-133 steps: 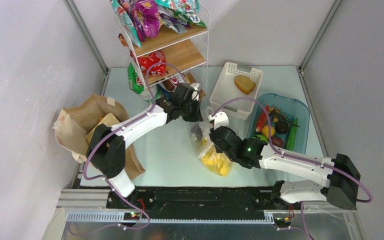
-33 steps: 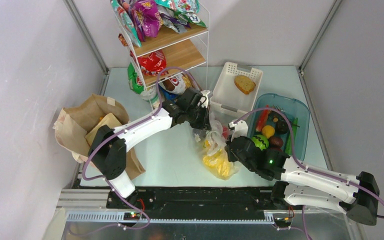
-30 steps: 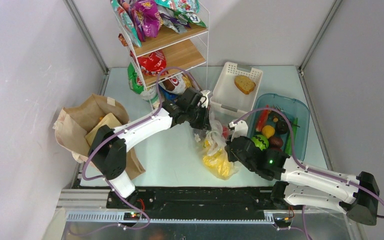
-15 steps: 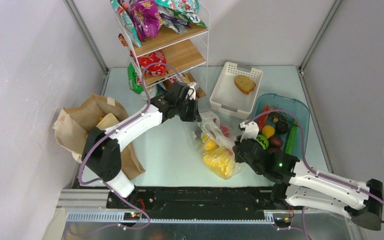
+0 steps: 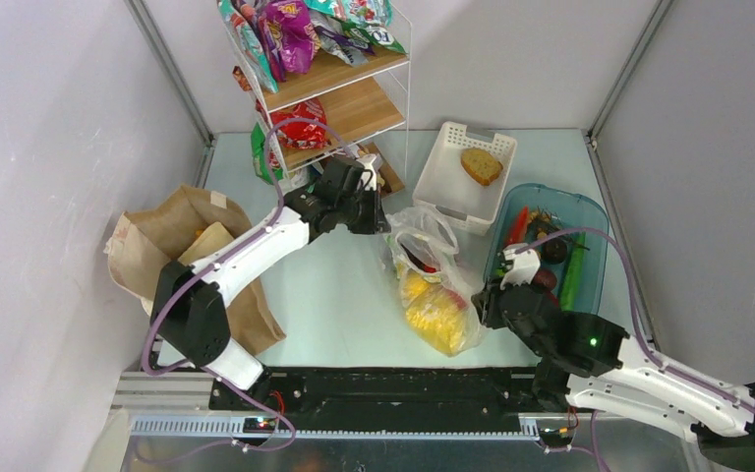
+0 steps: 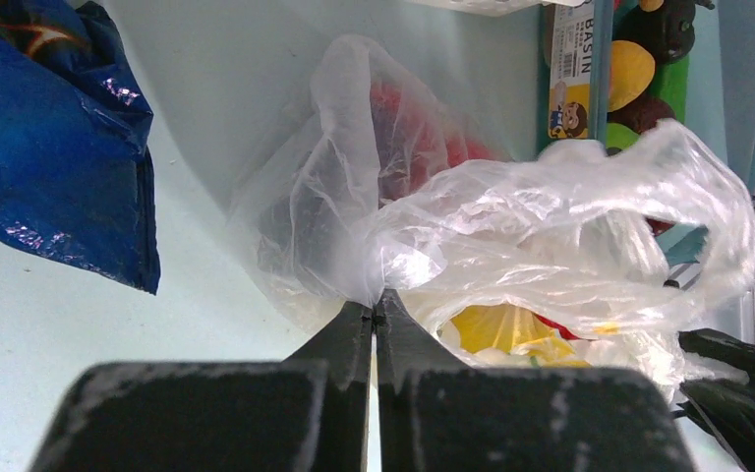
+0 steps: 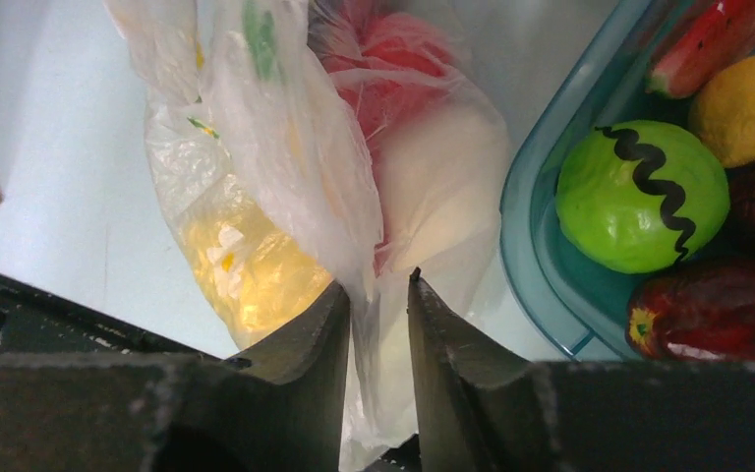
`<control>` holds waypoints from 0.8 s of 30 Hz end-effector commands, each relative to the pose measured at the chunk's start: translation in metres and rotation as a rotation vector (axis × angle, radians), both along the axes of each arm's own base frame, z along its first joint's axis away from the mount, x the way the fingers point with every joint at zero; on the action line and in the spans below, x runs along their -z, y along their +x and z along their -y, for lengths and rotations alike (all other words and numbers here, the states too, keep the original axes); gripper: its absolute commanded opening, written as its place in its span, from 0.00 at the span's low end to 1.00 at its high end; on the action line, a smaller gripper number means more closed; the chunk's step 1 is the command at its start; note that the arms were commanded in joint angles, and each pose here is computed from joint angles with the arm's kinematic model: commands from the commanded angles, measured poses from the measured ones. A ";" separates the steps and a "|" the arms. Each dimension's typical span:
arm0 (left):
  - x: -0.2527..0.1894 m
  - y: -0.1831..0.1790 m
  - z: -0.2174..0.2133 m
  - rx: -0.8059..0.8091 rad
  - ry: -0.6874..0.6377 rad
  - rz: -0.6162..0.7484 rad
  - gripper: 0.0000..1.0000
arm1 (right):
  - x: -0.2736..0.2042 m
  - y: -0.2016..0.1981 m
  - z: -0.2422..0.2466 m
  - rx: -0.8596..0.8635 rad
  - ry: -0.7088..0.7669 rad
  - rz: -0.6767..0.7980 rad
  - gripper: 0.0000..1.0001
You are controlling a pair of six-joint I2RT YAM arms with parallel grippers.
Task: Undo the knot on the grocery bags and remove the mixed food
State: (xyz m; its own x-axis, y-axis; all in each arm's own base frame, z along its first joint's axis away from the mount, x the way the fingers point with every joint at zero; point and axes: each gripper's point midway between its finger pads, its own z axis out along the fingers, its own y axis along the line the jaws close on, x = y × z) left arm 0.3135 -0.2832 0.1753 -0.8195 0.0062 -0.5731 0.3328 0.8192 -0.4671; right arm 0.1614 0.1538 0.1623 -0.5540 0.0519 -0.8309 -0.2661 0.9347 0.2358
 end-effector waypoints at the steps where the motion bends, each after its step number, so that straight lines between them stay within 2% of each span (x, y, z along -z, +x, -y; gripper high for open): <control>1: -0.022 0.001 -0.001 -0.006 -0.015 0.076 0.00 | -0.030 -0.006 -0.002 -0.066 0.055 0.048 0.38; 3: -0.024 -0.002 0.001 0.005 -0.018 0.081 0.00 | -0.045 -0.008 -0.005 -0.098 0.081 0.074 0.55; 5: -0.027 -0.003 0.002 0.008 -0.022 0.087 0.00 | -0.067 -0.009 -0.009 -0.128 0.115 0.109 0.65; 11: -0.033 -0.002 0.000 0.006 -0.019 0.111 0.00 | -0.099 -0.005 -0.023 -0.190 0.124 0.186 0.79; 16: -0.033 -0.003 0.000 0.009 -0.021 0.110 0.00 | -0.096 0.011 -0.038 -0.180 0.031 0.192 0.80; 20: -0.032 -0.003 0.001 0.011 -0.022 0.107 0.00 | -0.087 0.027 -0.048 -0.162 -0.010 0.154 0.71; 24: -0.032 -0.003 0.001 0.013 -0.022 0.108 0.00 | -0.075 0.040 -0.055 -0.165 -0.020 0.110 0.67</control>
